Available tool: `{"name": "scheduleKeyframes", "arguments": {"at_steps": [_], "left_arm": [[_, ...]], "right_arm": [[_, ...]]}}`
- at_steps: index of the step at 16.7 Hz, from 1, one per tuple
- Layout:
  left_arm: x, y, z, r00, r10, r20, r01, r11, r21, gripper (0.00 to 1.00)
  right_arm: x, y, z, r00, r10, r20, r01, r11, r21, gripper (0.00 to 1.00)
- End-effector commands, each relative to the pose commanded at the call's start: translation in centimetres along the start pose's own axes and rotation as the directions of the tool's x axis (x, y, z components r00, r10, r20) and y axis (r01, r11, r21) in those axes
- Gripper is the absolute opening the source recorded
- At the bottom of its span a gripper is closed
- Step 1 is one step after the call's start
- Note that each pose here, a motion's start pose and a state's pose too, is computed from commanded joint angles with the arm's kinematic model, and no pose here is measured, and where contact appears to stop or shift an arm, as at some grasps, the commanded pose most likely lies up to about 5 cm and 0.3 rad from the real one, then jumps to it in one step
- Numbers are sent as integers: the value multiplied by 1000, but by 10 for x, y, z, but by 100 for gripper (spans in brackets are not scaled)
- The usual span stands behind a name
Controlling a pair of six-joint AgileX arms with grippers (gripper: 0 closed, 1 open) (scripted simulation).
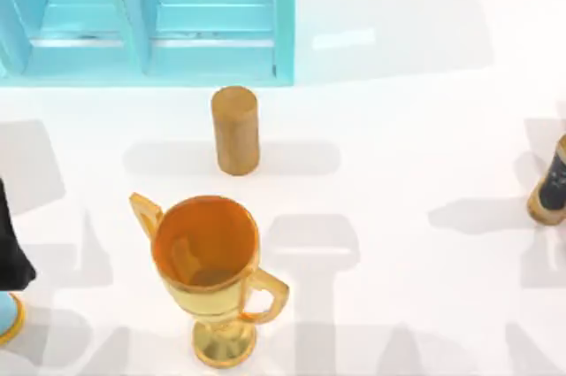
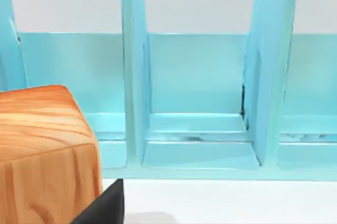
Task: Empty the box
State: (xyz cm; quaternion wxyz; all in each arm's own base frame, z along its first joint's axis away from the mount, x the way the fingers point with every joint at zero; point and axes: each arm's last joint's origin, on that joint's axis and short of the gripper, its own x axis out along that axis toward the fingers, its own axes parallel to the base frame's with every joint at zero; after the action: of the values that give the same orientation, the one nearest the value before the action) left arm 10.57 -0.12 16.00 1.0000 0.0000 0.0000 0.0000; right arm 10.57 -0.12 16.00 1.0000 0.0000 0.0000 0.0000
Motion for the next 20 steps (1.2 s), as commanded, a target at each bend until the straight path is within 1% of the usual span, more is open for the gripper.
{"name": "scheduleKeyframes", "arguments": {"at_steps": [3, 5, 8, 10, 12, 14, 16, 17, 18, 20], "left_arm": [[0, 0, 0, 1000, 0, 0, 0, 1000, 0, 100], [0, 0, 0, 1000, 0, 0, 0, 1000, 0, 100], [0, 0, 0, 1000, 0, 0, 0, 1000, 0, 100], [0, 0, 0, 1000, 0, 0, 0, 1000, 0, 100], [0, 0, 0, 1000, 0, 0, 0, 1000, 0, 100], [0, 0, 0, 1000, 0, 0, 0, 1000, 0, 100], [0, 0, 0, 1000, 0, 0, 0, 1000, 0, 100], [0, 0, 0, 1000, 0, 0, 0, 1000, 0, 100], [0, 0, 0, 1000, 0, 0, 0, 1000, 0, 100], [0, 0, 0, 1000, 0, 0, 0, 1000, 0, 100]], "right_arm": [[0, -1, 2, 1000, -6, -12, 6, 1000, -6, 100], [0, -4, 11, 997, -32, -64, 30, 999, -30, 100], [4, -11, 36, 971, -97, -218, 78, 993, -93, 100], [12, -19, 57, 918, -143, -369, 99, 986, -135, 100], [29, -30, 74, 822, -174, -543, 101, 982, -161, 100], [55, -46, 85, 675, -178, -716, 85, 983, -164, 100], [84, -65, 87, 495, -153, -855, 63, 988, -140, 100], [97, -75, 86, 407, -134, -903, 53, 991, -123, 100], [108, -86, 84, 327, -113, -938, 45, 994, -104, 100], [128, -105, 80, 194, -70, -979, 32, 997, -65, 100]]}}
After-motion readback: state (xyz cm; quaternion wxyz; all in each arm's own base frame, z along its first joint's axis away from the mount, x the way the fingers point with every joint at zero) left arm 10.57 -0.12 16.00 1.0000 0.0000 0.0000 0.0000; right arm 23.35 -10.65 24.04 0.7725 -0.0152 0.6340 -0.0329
